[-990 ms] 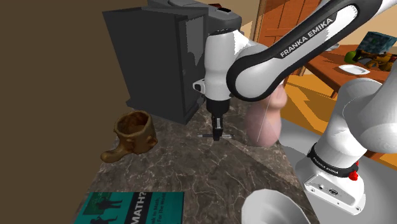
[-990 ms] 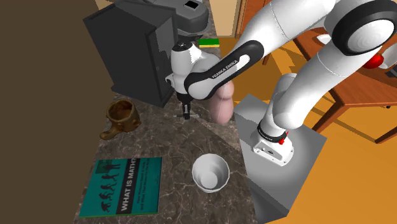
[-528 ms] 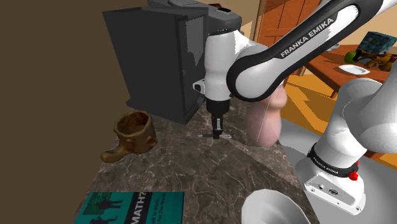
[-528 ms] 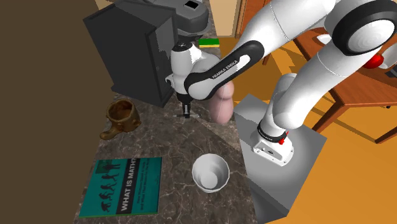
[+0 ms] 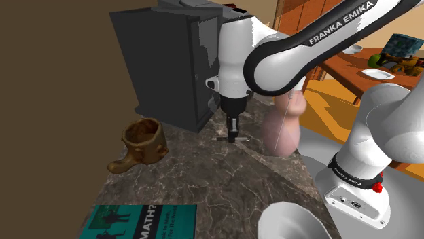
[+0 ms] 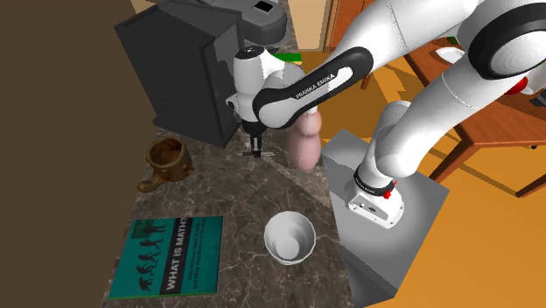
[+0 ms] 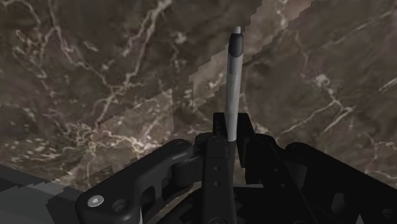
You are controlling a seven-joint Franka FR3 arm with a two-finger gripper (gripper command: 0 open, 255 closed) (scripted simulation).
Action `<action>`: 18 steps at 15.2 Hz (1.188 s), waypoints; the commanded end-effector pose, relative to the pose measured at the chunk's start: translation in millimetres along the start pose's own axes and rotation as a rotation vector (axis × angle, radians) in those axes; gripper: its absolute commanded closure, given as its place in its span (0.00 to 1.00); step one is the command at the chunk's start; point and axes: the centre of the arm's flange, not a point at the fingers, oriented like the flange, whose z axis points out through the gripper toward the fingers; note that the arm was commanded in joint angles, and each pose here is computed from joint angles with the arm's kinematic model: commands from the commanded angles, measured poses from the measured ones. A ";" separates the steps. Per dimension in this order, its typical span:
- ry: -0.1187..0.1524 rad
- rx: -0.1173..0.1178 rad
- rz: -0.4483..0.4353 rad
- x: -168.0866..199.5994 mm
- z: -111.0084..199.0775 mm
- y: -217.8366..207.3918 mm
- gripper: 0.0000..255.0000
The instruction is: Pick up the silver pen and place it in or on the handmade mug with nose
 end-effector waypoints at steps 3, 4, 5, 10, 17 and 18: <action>-0.001 0.000 0.000 0.2 -20.9 -2.1 1.00; -0.001 0.000 0.000 0.2 -26.2 -2.5 1.00; -0.001 0.000 0.000 0.2 -31.5 -2.9 1.00; -0.001 0.000 0.000 0.3 -57.8 -5.0 1.00; -0.001 0.000 0.000 0.3 -94.6 -7.9 1.00; -0.001 0.000 0.000 0.3 -99.9 -8.3 1.00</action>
